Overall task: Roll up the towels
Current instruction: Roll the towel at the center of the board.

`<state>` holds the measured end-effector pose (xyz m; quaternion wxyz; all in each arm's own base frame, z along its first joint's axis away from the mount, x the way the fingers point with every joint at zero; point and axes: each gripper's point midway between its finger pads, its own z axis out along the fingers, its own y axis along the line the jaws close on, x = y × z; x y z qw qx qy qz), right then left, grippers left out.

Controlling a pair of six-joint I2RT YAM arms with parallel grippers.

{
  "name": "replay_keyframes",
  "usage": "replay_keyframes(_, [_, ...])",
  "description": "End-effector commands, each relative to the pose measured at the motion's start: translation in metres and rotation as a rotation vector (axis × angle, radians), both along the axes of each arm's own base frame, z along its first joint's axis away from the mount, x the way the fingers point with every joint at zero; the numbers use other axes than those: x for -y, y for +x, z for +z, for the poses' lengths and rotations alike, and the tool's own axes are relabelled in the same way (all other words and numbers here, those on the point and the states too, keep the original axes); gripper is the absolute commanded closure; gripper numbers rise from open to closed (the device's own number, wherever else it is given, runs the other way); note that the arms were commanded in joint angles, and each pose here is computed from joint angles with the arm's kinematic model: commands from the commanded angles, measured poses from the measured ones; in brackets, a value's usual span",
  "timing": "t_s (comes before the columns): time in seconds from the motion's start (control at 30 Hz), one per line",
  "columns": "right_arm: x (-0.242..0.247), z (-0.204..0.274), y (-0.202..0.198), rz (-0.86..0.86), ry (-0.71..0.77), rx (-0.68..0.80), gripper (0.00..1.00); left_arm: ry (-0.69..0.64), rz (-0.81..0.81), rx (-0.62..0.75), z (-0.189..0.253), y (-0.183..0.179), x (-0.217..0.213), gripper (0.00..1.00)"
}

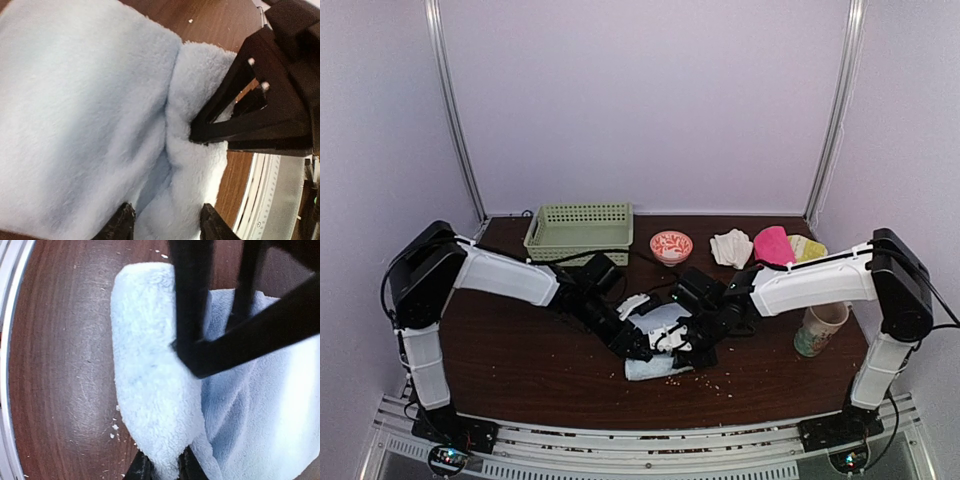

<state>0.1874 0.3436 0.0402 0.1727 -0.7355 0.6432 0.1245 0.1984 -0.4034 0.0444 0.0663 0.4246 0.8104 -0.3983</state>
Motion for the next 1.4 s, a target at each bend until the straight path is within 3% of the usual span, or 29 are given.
replay_keyframes(0.0, [0.030, -0.024, -0.048, -0.014, -0.149, -0.328, 0.93, 0.001, 0.188, 0.230, 0.032, 0.041, -0.017, 0.54])
replay_keyframes(0.27, [0.025, -0.021, -0.055, -0.074, -0.169, -0.668, 0.94, -0.027, 0.373, 0.554, 0.086, 0.061, -0.053, 0.52])
replay_keyframes(0.4, [0.032, -0.028, -0.051, -0.122, -0.217, -0.819, 0.94, -0.043, 0.301, 0.804, 0.117, 0.037, -0.044, 0.52])
replay_keyframes(0.5, [0.034, -0.035, -0.043, -0.168, -0.230, -0.889, 0.93, -0.060, 0.168, 0.907, 0.124, 0.005, -0.025, 0.52])
replay_keyframes(0.83, [0.033, -0.046, -0.022, -0.226, -0.219, -0.963, 0.93, 0.040, -0.239, 0.811, 0.055, -0.058, 0.021, 0.50])
replay_keyframes(1.37, [0.025, -0.042, -0.021, -0.227, -0.194, -0.983, 0.92, 0.112, -0.326, 0.835, 0.004, -0.053, 0.048, 0.50])
